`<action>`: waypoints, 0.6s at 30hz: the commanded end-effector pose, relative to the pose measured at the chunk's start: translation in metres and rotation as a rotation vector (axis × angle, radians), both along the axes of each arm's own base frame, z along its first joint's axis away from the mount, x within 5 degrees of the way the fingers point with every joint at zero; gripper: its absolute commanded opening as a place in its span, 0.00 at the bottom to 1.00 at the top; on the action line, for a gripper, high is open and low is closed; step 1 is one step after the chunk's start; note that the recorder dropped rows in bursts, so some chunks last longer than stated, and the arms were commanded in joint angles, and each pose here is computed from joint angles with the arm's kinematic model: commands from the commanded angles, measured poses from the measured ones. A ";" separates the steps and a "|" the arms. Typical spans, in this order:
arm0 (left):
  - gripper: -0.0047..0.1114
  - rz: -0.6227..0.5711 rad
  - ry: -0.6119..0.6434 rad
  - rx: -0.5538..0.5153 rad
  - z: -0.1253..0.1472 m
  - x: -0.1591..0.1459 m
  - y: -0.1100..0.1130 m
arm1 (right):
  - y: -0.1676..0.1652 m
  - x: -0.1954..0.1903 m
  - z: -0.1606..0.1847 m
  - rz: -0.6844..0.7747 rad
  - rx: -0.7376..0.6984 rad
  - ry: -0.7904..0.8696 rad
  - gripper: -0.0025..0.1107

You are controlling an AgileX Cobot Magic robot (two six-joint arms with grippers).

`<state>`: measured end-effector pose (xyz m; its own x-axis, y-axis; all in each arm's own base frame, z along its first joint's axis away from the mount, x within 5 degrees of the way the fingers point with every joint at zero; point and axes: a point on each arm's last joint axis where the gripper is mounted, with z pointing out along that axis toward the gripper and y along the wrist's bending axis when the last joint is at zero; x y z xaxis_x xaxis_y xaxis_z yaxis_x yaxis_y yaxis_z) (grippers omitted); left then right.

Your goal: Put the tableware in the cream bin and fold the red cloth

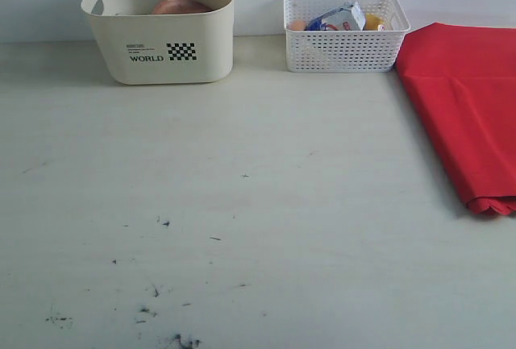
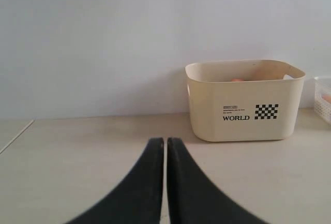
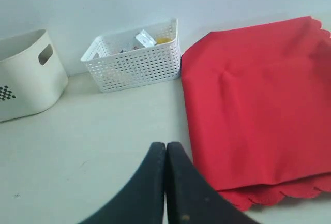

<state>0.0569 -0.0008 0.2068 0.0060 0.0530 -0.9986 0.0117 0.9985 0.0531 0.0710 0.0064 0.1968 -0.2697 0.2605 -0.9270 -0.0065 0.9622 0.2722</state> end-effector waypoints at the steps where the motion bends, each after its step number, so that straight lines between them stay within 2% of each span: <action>1: 0.08 -0.001 -0.004 -0.009 -0.001 0.000 0.000 | -0.002 -0.004 -0.009 -0.024 0.031 -0.019 0.02; 11: 0.08 -0.001 -0.004 -0.009 -0.001 0.000 0.000 | -0.002 -0.006 -0.012 -0.025 0.033 0.017 0.02; 18: 0.08 -0.001 -0.004 -0.007 -0.001 0.000 0.000 | -0.002 -0.013 -0.011 -0.014 0.010 -0.031 0.02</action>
<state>0.0569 -0.0008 0.2062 0.0043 0.0549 -0.9985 0.0119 0.9984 0.0550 0.0618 0.0048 0.1866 -0.2601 0.2955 -0.9193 0.0129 0.9530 0.3026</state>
